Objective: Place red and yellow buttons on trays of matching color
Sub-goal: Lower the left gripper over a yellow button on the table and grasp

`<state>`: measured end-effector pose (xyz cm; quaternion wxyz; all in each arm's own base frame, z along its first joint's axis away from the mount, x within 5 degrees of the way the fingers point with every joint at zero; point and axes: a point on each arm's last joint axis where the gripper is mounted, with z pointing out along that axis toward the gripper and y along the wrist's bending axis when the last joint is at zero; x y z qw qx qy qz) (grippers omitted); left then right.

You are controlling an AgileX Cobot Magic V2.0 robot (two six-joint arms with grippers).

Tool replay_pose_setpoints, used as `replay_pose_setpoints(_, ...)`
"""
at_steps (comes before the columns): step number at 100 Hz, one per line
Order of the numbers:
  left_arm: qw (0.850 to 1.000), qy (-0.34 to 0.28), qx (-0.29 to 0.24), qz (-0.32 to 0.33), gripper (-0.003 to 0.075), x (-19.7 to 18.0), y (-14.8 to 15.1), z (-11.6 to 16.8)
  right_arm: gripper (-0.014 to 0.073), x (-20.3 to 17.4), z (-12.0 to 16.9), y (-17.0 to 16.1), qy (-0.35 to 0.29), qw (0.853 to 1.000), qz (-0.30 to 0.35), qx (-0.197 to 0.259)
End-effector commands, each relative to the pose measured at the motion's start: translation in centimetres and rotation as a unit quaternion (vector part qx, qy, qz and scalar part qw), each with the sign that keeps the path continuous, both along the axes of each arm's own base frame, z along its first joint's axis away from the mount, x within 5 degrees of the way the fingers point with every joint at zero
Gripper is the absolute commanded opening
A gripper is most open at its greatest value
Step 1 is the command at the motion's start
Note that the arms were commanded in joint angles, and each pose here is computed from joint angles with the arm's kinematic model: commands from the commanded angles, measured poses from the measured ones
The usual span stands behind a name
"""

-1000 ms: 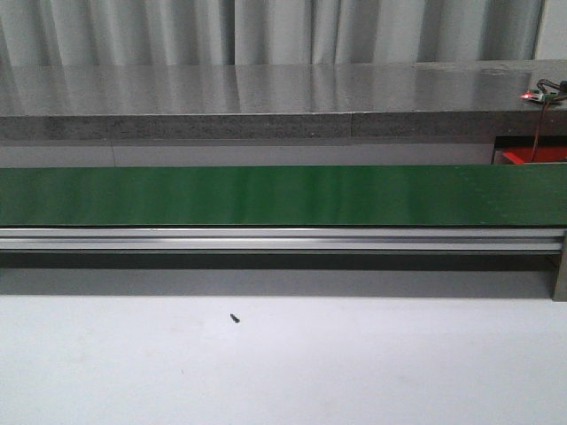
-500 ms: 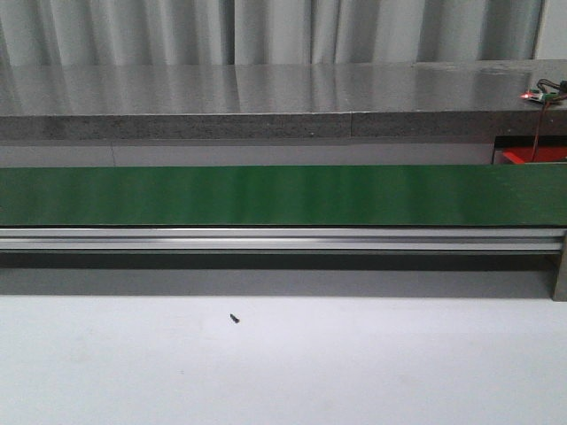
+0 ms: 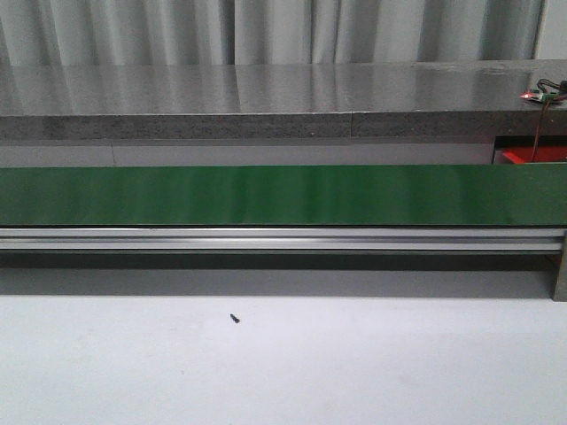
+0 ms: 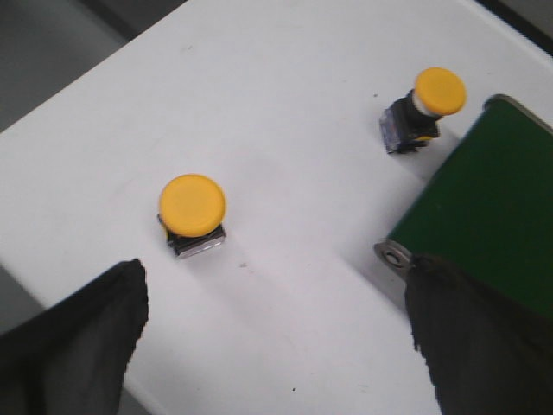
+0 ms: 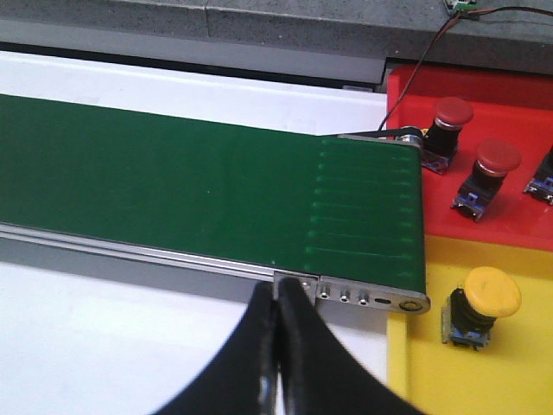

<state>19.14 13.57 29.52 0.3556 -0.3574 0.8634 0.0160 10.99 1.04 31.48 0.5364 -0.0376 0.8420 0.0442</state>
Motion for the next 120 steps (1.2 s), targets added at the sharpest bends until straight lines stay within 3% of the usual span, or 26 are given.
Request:
replay_pose_setpoints(1,0.999,-0.017,-0.007,0.028,0.0587,0.4,1.2,1.1,-0.0066,0.1,1.3,-0.1,-0.044,0.999,-0.004,-0.003)
replay_pose_setpoints(14,0.998,0.034,-0.037,0.021,0.0587,1.3,2.3,-0.1,-0.0066,0.1,1.3,-0.1,-0.044,0.999,-0.004,-0.003)
replay_pose_setpoints(30,0.996,0.082,-0.035,0.018,0.0587,2.2,3.6,-0.7,-0.0066,0.1,1.3,-0.1,-0.044,0.999,-0.004,-0.003)
replay_pose_setpoints(60,0.995,0.096,-0.017,0.020,0.0587,2.3,4.2,-0.7,-0.0066,0.1,1.3,-0.1,-0.044,0.999,-0.004,-0.003)
replay_pose_setpoints(120,0.990,0.129,-0.051,0.025,0.0587,5.2,6.7,-3.9,-0.0066,0.1,1.3,-0.1,-0.044,0.999,-0.005,-0.003)
